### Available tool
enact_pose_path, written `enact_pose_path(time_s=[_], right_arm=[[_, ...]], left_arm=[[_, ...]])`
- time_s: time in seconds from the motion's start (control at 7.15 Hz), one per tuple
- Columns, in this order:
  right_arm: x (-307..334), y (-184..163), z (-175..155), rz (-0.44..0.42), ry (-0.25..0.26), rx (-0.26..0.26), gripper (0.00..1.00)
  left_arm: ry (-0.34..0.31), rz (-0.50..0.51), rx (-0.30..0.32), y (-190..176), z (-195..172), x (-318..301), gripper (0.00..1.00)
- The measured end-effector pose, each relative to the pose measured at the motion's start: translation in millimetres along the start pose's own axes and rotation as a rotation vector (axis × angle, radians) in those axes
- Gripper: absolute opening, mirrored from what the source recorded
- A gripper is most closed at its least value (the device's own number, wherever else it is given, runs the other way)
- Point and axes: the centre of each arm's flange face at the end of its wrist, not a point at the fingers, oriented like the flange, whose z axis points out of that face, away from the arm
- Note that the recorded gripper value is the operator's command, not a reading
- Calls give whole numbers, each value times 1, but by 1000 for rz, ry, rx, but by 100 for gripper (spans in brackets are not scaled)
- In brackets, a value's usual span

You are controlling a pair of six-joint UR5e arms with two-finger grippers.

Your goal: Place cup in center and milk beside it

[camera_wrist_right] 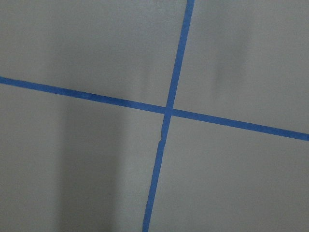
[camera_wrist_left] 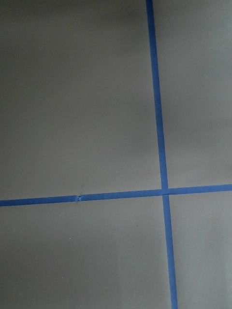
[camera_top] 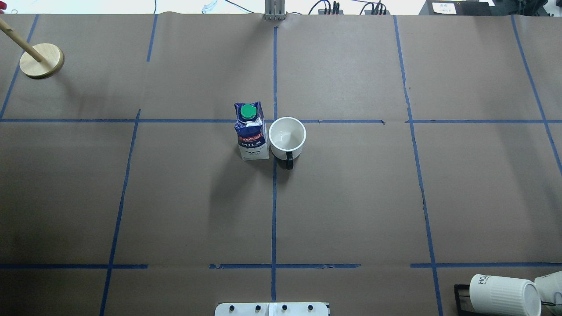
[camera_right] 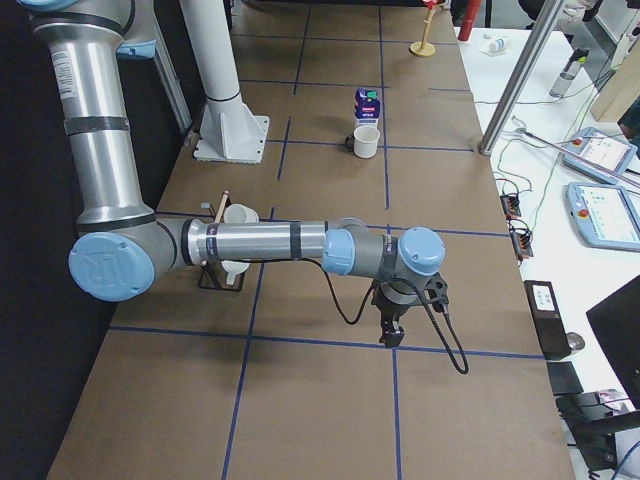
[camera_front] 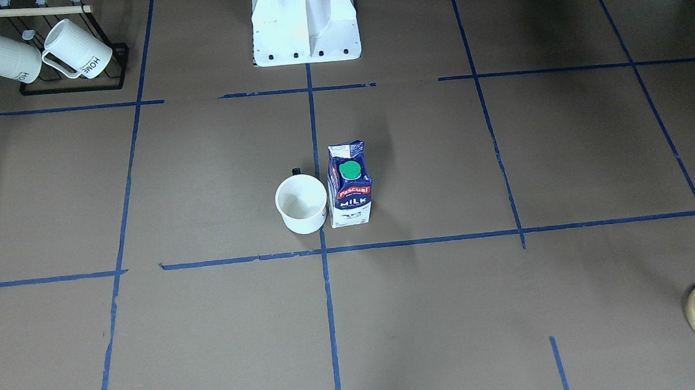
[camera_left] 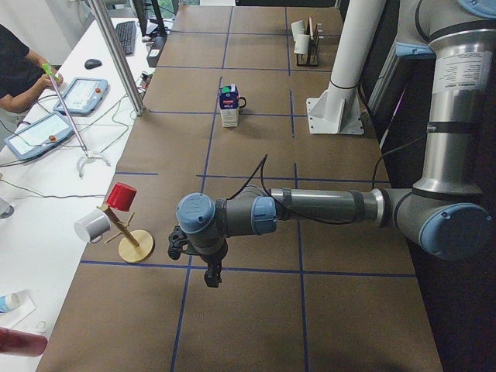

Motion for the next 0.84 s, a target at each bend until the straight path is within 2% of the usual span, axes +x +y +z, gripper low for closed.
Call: enact_pose_path(time_s=[0.28, 0.84], right_arm=[[0, 1, 1, 0, 2, -2, 100], [-4, 0, 5, -8, 2, -7, 100]], left_arm=[[-48, -7, -2, 1, 0, 5, 100], [44, -4, 13, 0, 0, 15, 100]])
